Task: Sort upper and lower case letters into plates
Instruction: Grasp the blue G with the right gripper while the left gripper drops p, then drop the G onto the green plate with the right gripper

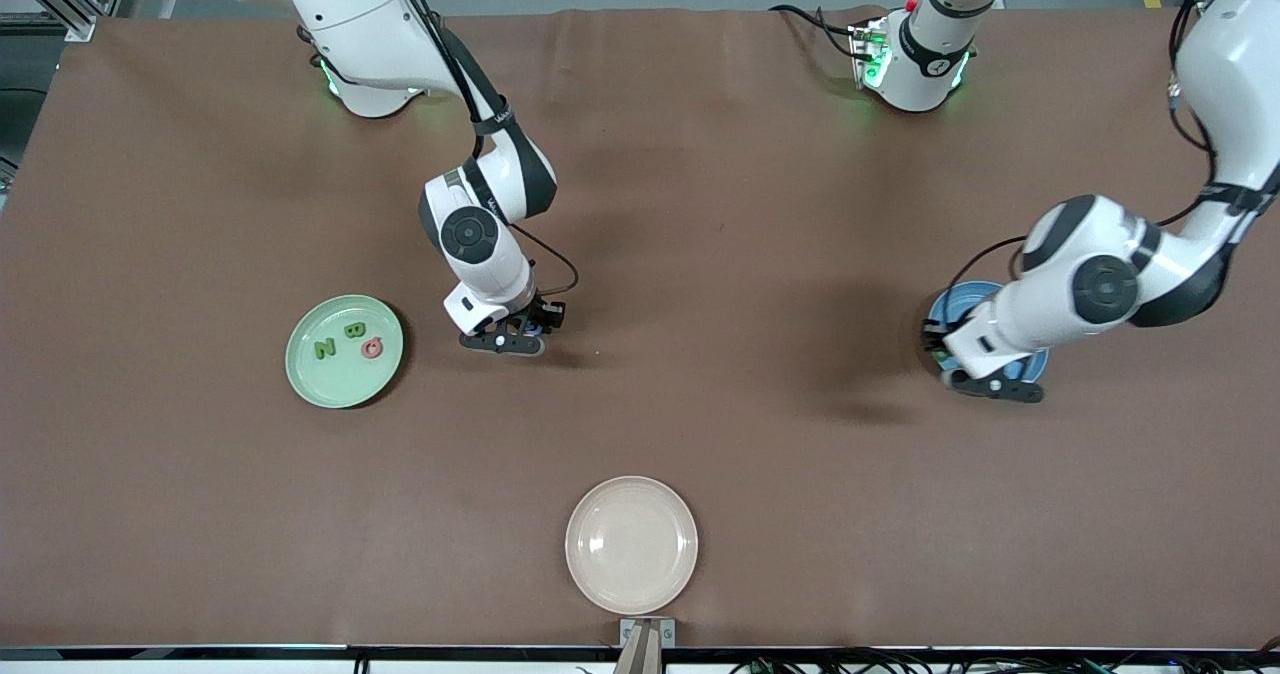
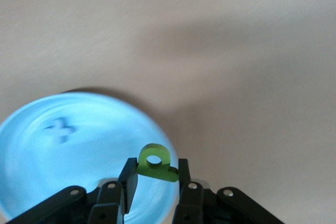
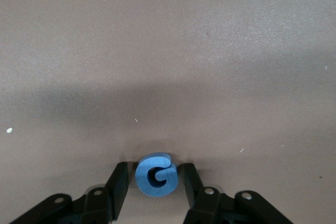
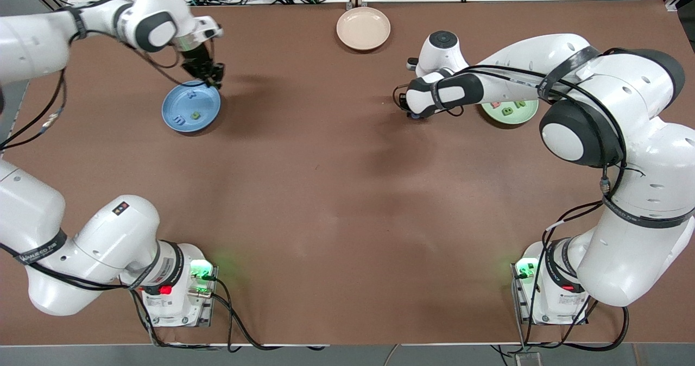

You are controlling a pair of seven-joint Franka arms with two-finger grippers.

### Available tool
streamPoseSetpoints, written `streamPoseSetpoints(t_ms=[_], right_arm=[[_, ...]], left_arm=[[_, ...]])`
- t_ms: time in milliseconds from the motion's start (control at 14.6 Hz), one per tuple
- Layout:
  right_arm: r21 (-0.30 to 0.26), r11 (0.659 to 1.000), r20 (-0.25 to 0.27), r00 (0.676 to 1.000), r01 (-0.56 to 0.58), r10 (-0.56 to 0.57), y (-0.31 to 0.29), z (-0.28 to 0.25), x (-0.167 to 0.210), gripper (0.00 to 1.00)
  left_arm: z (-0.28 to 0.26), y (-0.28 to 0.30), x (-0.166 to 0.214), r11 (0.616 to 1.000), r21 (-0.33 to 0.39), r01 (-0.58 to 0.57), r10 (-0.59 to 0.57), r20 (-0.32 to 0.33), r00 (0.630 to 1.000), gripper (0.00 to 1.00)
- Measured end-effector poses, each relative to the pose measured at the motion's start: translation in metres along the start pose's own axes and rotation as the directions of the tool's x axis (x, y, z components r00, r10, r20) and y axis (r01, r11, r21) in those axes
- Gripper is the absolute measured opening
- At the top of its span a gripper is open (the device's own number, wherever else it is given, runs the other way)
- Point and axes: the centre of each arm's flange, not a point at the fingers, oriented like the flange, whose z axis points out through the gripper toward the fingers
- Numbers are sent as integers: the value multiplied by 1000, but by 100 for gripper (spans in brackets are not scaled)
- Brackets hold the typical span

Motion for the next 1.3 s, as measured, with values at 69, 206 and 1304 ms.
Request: streamPoseSetpoints(t_ms=[69,206,1304], right_arm=[[3,1000,-2,1000,-2,2,0,-3,1,35],[1,1000,-1,1000,-8,8,2,-2,2,34],[31,978,119,971,205,-207,268,-71,115,34]], left_arm=[[3,-18,-6,1000,17,-18,18,0,1000,35],[13,-44,-14,998,58,-37,37,-1,999,35],[60,-72,-20,993,92,-67,68,-6,998,35]])
